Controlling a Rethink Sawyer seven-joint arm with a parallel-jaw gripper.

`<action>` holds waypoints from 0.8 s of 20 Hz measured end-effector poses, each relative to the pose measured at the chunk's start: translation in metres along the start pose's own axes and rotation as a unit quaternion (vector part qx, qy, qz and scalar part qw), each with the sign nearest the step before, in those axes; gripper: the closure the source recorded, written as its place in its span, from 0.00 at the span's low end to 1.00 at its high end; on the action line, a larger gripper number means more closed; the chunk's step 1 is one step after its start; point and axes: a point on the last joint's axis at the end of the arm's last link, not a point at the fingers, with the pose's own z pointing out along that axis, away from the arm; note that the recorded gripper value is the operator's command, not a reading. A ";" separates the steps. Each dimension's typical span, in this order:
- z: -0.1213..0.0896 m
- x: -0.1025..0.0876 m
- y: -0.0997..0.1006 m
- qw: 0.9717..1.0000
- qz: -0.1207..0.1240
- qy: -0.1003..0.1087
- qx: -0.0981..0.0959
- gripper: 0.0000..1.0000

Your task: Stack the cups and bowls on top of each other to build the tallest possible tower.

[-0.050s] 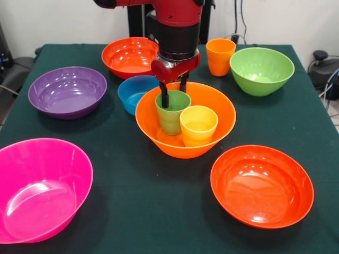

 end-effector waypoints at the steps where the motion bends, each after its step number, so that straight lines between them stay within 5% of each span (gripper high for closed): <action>1: 0.000 0.000 0.000 1.000 0.002 0.000 -0.001 0.00; 16: -0.005 -0.007 -0.001 0.999 0.039 -0.007 -0.019 0.00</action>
